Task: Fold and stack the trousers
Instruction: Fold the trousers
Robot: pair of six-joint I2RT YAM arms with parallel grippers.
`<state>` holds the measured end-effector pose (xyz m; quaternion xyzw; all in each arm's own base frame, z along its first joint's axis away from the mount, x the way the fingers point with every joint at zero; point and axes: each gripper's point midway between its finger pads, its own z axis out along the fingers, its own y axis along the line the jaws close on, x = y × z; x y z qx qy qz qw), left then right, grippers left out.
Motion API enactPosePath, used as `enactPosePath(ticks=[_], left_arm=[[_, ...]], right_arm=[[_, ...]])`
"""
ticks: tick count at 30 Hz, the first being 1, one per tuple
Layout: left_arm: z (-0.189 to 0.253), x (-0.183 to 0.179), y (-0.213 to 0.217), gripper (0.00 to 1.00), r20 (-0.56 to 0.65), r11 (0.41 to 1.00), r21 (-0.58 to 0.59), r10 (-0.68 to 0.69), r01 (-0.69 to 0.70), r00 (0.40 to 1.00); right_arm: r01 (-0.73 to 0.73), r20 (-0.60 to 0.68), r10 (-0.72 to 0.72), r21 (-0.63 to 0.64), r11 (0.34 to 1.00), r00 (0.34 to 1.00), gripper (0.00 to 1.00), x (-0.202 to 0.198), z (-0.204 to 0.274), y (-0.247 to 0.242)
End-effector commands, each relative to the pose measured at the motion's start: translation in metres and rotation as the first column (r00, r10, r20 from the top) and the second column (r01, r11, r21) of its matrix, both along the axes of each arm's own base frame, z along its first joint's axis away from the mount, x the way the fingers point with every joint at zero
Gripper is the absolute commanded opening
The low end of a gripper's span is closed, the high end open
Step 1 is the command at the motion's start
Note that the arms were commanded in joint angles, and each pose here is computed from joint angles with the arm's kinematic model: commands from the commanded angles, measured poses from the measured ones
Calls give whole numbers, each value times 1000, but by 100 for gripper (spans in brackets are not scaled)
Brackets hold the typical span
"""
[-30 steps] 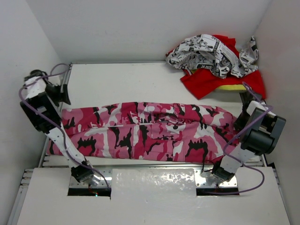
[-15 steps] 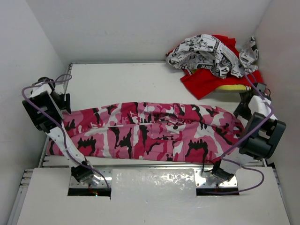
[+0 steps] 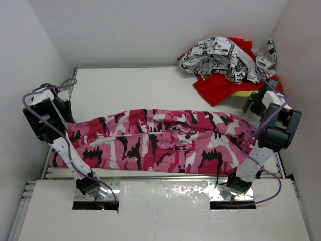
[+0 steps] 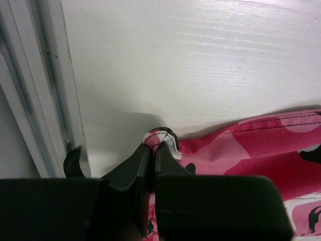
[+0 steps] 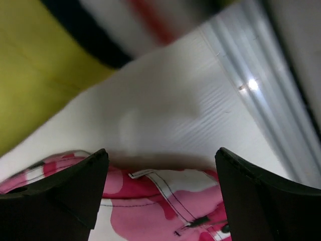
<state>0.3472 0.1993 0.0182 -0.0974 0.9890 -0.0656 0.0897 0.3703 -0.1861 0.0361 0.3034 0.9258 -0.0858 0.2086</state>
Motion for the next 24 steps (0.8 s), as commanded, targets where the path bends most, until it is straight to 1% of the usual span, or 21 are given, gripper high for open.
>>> enactPosePath(ticks=[1, 2, 3, 6, 8, 9, 10, 11, 13, 14, 15, 16, 20, 21, 22, 23, 24], left_arm=[[52, 20, 4, 0, 147, 999, 34, -9, 4, 989], [54, 20, 5, 0, 151, 999, 39, -8, 2, 989], [55, 20, 5, 0, 152, 999, 40, -6, 0, 988], [56, 21, 6, 0, 153, 999, 41, 0, -6, 988], [55, 23, 7, 0, 147, 999, 38, 2, -8, 989], [55, 23, 8, 0, 144, 999, 40, 3, -8, 990], [56, 24, 9, 0, 144, 999, 41, 3, -9, 990], [56, 25, 11, 0, 145, 999, 48, 3, -10, 989], [59, 30, 13, 0, 159, 999, 50, 4, -12, 987], [64, 33, 13, 0, 175, 999, 48, 3, -12, 984], [67, 37, 12, 0, 191, 999, 46, -1, -8, 982], [71, 40, 12, 0, 209, 999, 44, -3, -7, 978], [104, 69, 14, 0, 342, 999, 39, -18, 5, 940], [126, 84, 20, 0, 403, 998, 61, -24, 0, 915], [140, 93, 19, 0, 445, 998, 57, -31, 6, 895], [169, 106, 26, 0, 509, 996, 91, -50, 4, 859], [182, 112, 27, 0, 542, 995, 98, -55, 1, 839]], right_arm=[[-22, -52, 25, 60, 998, 998, 83, -7, -19, 26], [-57, -39, 59, 56, 997, 997, 83, -2, -21, 38], [-72, -67, 76, 71, 995, 995, 84, -12, -32, 47], [-39, -96, 51, 114, 993, 994, 84, -24, -47, 61], [-20, -97, 36, 161, 987, 995, 78, -32, -56, 72], [-14, -104, 33, 176, 984, 994, 73, -38, -60, 76], [-9, -90, 25, 181, 983, 996, 64, -37, -61, 78], [-9, -85, 25, 185, 983, 996, 45, -38, -61, 79], [-25, -72, 40, 199, 980, 997, 25, -35, -59, 82], [-44, -51, 56, 206, 977, 997, 5, -28, -54, 82], [-46, -43, 56, 204, 978, 997, 0, -25, -50, 81], [-51, -37, 60, 200, 979, 998, 0, -22, -46, 80], [-78, 117, 63, 128, 989, 991, 0, 14, 0, 62], [-72, 188, 52, 100, 992, 981, 0, 26, 24, 54], [-64, 257, 38, 92, 994, 966, 0, 36, 41, 46], [-45, 305, 16, 88, 995, 952, 0, 41, 54, 40], [-23, 411, -3, 58, 998, 912, 0, 48, 85, 26]])
